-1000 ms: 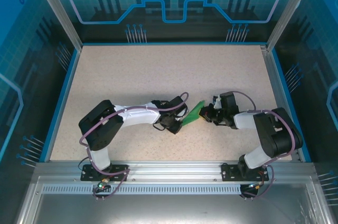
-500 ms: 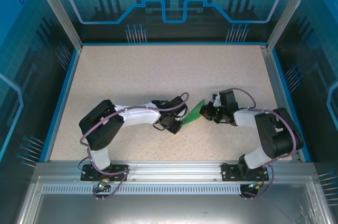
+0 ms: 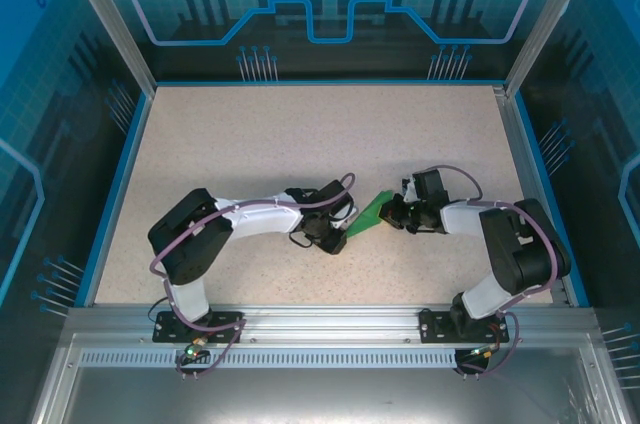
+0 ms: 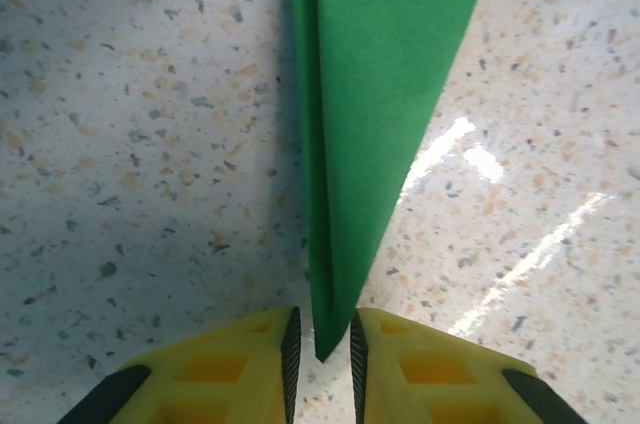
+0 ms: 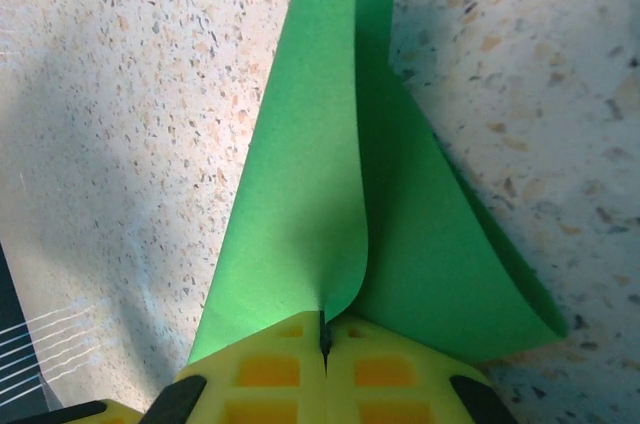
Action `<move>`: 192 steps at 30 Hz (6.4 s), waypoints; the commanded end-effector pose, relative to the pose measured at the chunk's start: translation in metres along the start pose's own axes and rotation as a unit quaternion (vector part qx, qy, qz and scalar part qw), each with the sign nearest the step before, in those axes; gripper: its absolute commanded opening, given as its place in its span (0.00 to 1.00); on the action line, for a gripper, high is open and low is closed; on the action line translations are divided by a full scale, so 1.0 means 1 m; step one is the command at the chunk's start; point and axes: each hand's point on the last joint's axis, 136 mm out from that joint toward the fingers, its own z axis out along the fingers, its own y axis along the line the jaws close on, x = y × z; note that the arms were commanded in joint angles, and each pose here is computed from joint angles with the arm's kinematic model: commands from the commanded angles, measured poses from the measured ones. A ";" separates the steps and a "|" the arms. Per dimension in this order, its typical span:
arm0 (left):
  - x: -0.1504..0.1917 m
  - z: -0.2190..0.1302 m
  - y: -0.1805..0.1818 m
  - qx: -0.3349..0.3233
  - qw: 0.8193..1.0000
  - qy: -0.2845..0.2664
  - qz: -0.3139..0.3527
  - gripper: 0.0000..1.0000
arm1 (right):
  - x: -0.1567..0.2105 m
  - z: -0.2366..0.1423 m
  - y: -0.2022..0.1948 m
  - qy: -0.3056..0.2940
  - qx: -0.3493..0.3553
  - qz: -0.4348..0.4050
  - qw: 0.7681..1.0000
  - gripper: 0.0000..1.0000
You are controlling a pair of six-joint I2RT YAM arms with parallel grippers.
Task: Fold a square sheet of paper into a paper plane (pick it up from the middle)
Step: Fold the wing for the fifth time at the center of the table.
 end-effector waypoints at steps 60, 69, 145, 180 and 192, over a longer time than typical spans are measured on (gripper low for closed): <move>-0.039 0.016 0.010 0.018 0.999 -0.010 -0.030 0.16 | 0.005 0.011 -0.014 0.023 0.017 0.011 1.000 0.05; -0.041 0.022 0.017 0.003 0.999 -0.019 -0.041 0.16 | 0.005 0.005 -0.001 0.017 -0.001 0.005 1.000 0.17; -0.020 0.030 0.019 0.013 0.999 -0.010 -0.037 0.20 | 0.016 0.019 -0.008 -0.008 0.103 -0.045 0.994 0.00; -0.001 -0.026 0.011 0.034 0.997 -0.021 -0.061 0.16 | 0.033 0.033 -0.045 0.036 0.154 -0.052 0.986 0.00; -0.071 -0.030 -0.013 0.159 0.977 -0.098 -0.102 0.05 | 0.037 0.032 -0.042 0.036 0.147 -0.051 0.987 0.00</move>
